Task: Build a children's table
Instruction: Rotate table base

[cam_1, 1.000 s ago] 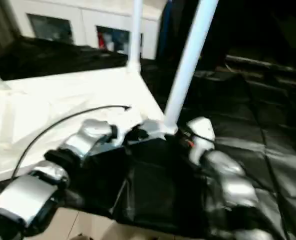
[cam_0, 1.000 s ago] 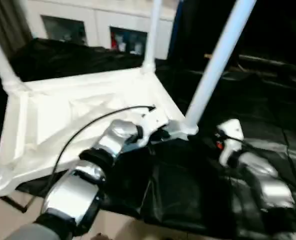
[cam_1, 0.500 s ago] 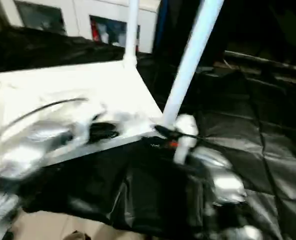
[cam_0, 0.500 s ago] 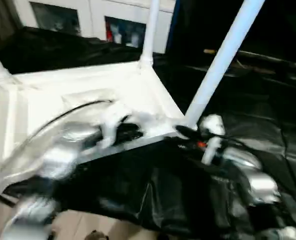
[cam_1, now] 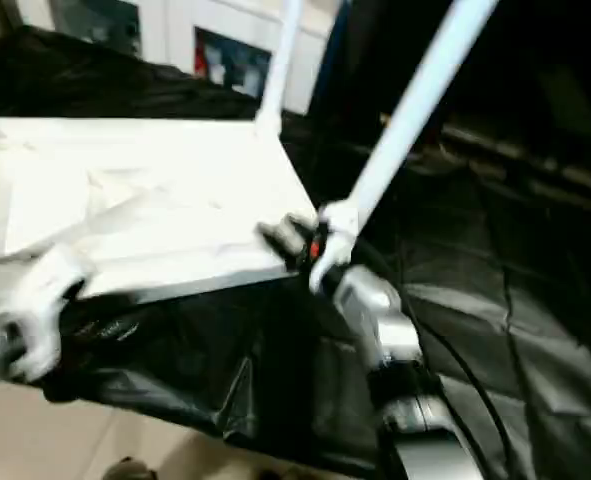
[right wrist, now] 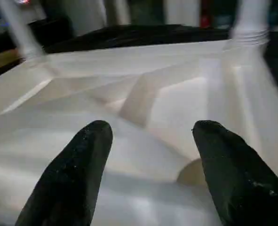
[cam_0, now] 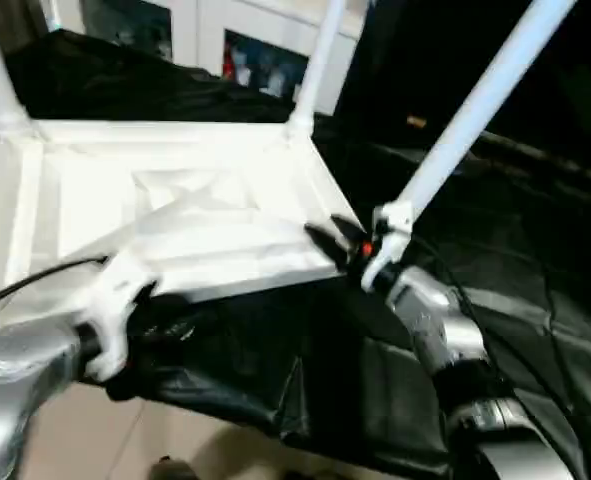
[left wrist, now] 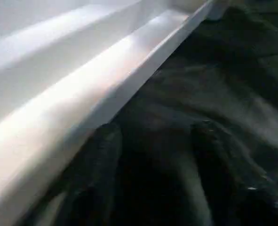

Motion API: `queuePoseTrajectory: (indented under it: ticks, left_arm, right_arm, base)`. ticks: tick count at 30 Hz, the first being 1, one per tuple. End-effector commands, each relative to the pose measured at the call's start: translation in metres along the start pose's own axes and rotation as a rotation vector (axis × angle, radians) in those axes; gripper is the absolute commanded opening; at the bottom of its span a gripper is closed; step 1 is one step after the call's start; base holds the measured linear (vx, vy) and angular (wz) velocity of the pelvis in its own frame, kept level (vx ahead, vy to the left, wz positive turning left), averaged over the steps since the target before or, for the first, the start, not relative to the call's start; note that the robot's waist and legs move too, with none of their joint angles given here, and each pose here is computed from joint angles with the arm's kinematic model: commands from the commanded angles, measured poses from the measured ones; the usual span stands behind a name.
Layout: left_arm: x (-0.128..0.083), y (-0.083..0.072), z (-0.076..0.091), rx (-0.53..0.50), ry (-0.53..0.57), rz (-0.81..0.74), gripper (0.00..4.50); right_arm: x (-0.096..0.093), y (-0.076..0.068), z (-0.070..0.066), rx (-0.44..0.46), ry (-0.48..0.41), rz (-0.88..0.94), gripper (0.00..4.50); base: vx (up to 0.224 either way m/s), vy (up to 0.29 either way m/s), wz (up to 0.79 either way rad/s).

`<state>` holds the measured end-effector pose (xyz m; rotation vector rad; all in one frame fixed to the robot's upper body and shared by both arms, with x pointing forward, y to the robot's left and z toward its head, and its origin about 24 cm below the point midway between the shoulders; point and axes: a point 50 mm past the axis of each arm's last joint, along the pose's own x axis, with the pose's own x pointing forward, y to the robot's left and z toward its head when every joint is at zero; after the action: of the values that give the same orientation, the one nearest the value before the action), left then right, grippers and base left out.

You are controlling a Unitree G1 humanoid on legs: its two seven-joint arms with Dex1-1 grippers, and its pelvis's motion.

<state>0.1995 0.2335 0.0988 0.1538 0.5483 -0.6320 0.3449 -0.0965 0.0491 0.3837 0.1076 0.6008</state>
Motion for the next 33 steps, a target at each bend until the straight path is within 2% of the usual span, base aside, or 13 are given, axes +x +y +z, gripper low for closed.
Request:
queuePoseTrajectory:
  ticks: [1, 4, 5, 6, 9, 10, 12, 14, 19, 22, 27, 30, 33]
  left_arm:
    - [-0.017, 0.002, 0.000, -0.010, 0.003, 0.066, 2.80]
    - [-0.024, 0.003, -0.002, -0.019, 0.016, 0.092, 3.13]
    - [-0.033, 0.002, -0.006, -0.034, 0.032, 0.111, 3.16]
    - [-0.038, 0.002, -0.008, -0.040, 0.039, 0.125, 3.45]
    - [-0.050, 0.004, -0.011, -0.049, 0.055, 0.153, 3.56]
    - [-0.060, 0.005, -0.013, -0.053, 0.067, 0.169, 3.57]
    - [-0.068, 0.004, -0.014, -0.056, 0.084, 0.169, 3.64]
    - [-0.077, 0.001, -0.016, -0.063, 0.111, 0.156, 3.95]
    - [-0.086, -0.007, -0.020, -0.076, 0.145, 0.121, 4.32]
    - [-0.087, -0.003, -0.018, -0.063, 0.137, 0.134, 4.44]
    - [-0.084, 0.009, 0.010, 0.036, -0.032, 0.169, 4.48]
    - [-0.081, 0.006, 0.030, 0.064, -0.174, 0.106, 4.48]
    - [-0.074, 0.001, 0.041, 0.062, -0.248, 0.026, 4.48]
  right_arm:
    - [0.000, -0.019, 0.005, 0.057, -0.043, -0.158, 3.10]
    - [0.002, -0.022, 0.006, 0.076, -0.052, -0.190, 3.10]
    - [0.003, -0.028, 0.009, 0.102, -0.071, -0.263, 3.10]
    - [0.003, -0.033, 0.011, 0.125, -0.084, -0.310, 3.10]
    - [0.001, -0.043, 0.015, 0.162, -0.108, -0.404, 3.10]
    - [-0.002, -0.051, 0.018, 0.175, -0.120, -0.476, 3.10]
    - [-0.006, -0.058, 0.021, 0.161, -0.123, -0.520, 3.10]
    - [-0.011, -0.066, 0.026, 0.142, -0.128, -0.566, 3.10]
    - [-0.023, -0.083, 0.036, 0.129, -0.150, -0.663, 3.10]
    - [-0.029, -0.091, 0.042, 0.121, -0.166, -0.701, 3.10]
    - [-0.046, -0.107, 0.053, 0.089, -0.191, -0.771, 3.10]
    - [-0.053, -0.113, 0.056, 0.065, -0.187, -0.782, 3.10]
    - [-0.054, -0.113, 0.054, 0.038, -0.157, -0.743, 3.10]
  base:
    - [0.000, 0.000, 0.00]
    - [0.000, 0.000, 0.00]
    - [0.000, 0.000, 0.00]
    - [0.000, 0.000, 0.00]
    - [0.000, 0.000, 0.00]
    - [0.000, 0.000, 0.00]
    - [0.000, 0.000, 0.00]
    - [0.000, 0.000, 0.00]
    - [0.000, 0.000, 0.00]
    - [0.000, 0.000, 0.00]
    - [0.000, 0.000, 0.00]
    - [0.000, 0.000, 0.00]
    - [0.000, 0.000, 0.00]
